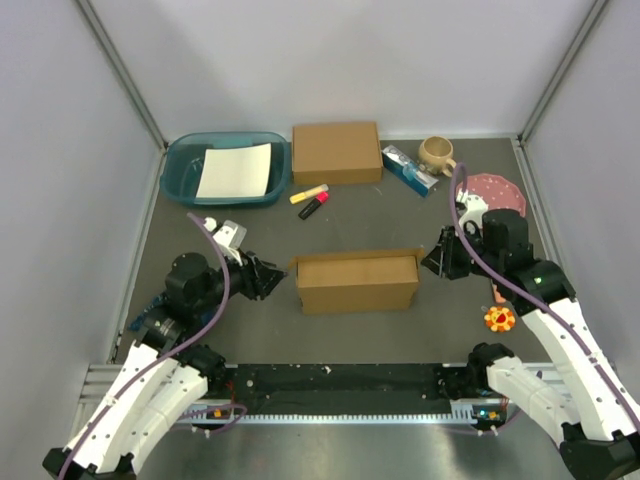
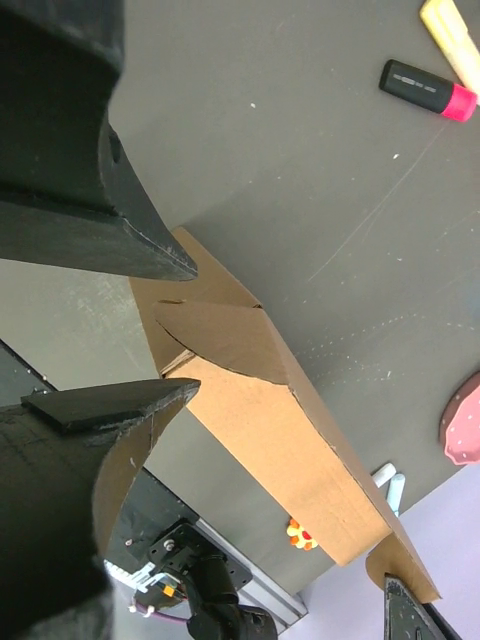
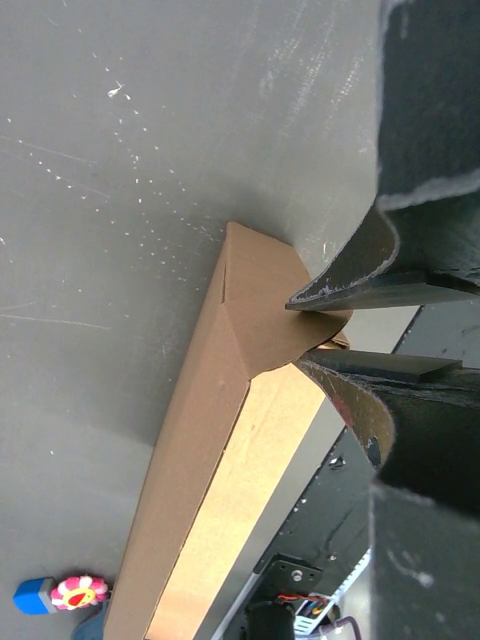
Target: Fold the paper box
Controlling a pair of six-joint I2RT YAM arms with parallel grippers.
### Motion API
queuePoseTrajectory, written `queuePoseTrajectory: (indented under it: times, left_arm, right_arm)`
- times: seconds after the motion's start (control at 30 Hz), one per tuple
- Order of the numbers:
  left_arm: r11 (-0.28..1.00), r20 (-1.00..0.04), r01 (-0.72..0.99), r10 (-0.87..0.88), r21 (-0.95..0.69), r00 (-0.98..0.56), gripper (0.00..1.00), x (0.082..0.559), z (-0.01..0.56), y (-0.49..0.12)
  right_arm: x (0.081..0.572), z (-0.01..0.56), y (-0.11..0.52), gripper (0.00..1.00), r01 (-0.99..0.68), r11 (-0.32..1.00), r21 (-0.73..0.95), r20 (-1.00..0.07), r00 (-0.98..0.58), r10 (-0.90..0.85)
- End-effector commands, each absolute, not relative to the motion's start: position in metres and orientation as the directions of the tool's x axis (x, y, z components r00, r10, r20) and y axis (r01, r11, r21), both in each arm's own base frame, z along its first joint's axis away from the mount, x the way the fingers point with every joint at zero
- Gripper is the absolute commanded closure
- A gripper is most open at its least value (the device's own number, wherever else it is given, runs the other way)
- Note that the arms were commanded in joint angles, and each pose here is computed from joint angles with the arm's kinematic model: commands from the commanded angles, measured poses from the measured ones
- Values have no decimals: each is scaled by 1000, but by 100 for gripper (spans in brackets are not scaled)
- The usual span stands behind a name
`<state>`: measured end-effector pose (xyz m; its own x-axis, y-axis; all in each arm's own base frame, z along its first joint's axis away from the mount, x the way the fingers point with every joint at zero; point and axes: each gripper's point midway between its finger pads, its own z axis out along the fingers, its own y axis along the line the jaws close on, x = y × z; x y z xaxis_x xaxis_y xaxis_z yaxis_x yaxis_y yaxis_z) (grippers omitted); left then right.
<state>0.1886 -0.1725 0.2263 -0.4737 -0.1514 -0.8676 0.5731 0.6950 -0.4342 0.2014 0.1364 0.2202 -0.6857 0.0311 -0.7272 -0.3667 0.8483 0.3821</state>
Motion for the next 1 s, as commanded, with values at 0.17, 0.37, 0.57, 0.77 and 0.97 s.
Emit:
queuePoseTrajectory:
  times: [0.17, 0.37, 0.57, 0.77, 0.97]
  left_arm:
    - [657, -918, 660, -132, -363, -374, 54, 197, 242, -182]
    - [655, -919, 669, -104, -351, -380, 60, 200, 236, -185]
    - [666, -919, 667, -76, -335, -386, 64, 202, 230, -183]
    - [684, -914, 652, -55, -328, -403, 67, 201, 221, -180]
    - [678, -907, 645, -78, -352, -413, 93, 202, 224, -182]
  right_arm:
    - [203, 229, 146, 79, -397, 824, 404, -743, -668, 43]
    - [202, 228, 148, 79, -396, 822, 410, -739, -673, 44]
    - [203, 228, 148, 79, -395, 823, 408, -740, -671, 45]
    - [204, 228, 149, 79, -393, 823, 410, -738, -673, 46]
    - [204, 229, 151, 86, -376, 818, 436, -722, -689, 68]
